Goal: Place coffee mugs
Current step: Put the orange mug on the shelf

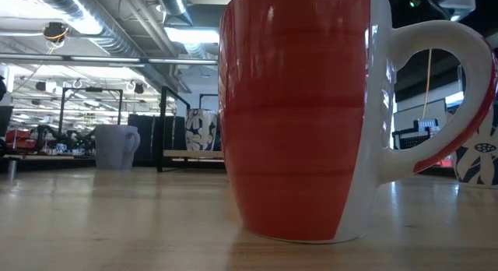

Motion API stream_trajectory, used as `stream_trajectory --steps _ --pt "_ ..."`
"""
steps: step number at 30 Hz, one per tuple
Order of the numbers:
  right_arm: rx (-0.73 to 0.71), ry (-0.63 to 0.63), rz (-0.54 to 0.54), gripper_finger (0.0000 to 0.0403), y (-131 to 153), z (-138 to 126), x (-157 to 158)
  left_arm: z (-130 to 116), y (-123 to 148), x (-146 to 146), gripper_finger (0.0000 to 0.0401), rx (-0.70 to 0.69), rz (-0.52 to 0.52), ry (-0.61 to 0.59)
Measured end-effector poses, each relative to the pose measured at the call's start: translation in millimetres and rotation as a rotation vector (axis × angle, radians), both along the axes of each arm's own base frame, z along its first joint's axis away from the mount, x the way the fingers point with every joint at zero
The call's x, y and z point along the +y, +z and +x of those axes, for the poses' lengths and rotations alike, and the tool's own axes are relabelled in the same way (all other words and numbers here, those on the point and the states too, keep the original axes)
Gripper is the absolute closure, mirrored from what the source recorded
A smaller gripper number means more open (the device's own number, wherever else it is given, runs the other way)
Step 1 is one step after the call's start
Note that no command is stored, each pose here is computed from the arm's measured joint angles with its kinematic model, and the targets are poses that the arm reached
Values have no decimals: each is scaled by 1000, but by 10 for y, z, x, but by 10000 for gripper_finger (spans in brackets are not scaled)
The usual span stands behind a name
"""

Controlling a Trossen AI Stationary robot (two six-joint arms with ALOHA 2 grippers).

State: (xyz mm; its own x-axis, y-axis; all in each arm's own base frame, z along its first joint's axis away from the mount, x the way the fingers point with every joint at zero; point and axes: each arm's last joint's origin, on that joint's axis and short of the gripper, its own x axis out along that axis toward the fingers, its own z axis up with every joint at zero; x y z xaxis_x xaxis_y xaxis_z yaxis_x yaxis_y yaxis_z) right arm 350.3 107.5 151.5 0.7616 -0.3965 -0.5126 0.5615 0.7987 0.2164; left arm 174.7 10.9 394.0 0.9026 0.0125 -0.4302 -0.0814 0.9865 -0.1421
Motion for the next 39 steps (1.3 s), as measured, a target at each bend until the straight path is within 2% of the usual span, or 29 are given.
stream_trajectory --steps 7,16,24,31,35,39 --pt "1 13 20 221 -7 -17 47 0 0 5 291 -1 -14 22" --pt "60 -103 -28 221 -73 -93 -18 2 4 5 291 -5 -13 24" --pt "39 -61 12 221 -50 -94 53 6 13 5 291 -15 -11 24" --pt "-19 -128 -35 221 -177 -8 28 6 13 6 291 -15 -11 26" --pt "-79 -234 -129 221 -266 13 36 6 14 7 291 -15 -6 26" --pt "-78 -248 -156 221 -357 30 45 6 14 11 291 -15 1 39"
